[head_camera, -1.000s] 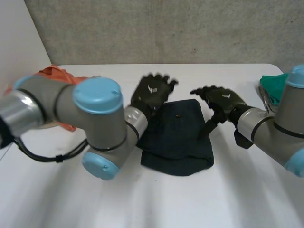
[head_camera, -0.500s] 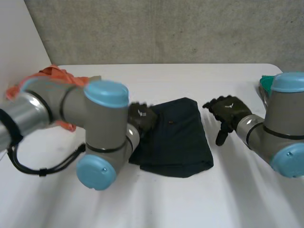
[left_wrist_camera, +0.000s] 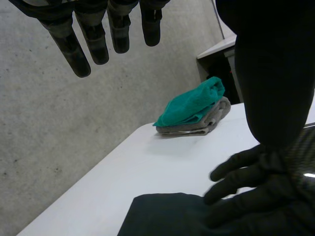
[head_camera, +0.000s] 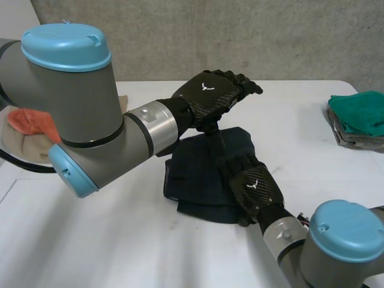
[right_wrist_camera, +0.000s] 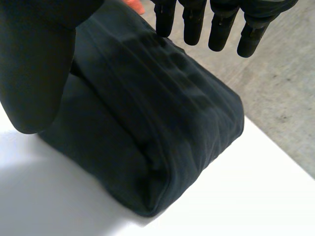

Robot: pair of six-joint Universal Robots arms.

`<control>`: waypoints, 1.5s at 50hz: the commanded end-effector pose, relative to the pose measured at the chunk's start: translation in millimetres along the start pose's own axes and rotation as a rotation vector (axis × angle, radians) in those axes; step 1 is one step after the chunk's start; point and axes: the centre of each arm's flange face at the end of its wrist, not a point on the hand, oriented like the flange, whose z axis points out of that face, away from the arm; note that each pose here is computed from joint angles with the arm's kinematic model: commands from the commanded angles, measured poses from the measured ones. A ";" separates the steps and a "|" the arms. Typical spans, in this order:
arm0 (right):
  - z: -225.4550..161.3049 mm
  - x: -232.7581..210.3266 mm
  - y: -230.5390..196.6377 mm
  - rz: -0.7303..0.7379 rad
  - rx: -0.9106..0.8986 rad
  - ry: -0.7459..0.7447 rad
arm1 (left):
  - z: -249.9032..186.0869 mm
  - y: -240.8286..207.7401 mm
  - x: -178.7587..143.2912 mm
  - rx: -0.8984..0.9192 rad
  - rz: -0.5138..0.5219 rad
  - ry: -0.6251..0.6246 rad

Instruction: Fold the laundry.

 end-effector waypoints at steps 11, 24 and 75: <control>54.8 2.4 2.2 -0.029 0.116 0.085 | 1.8 8.6 -1.5 -0.019 -0.007 -0.009; 83.3 11.6 -12.1 -0.027 0.187 0.107 | 0.1 4.6 -3.6 -0.010 -0.003 -0.015; 88.4 434.3 167.4 0.198 0.323 0.448 | -19.8 -44.2 -12.5 0.177 0.010 -0.065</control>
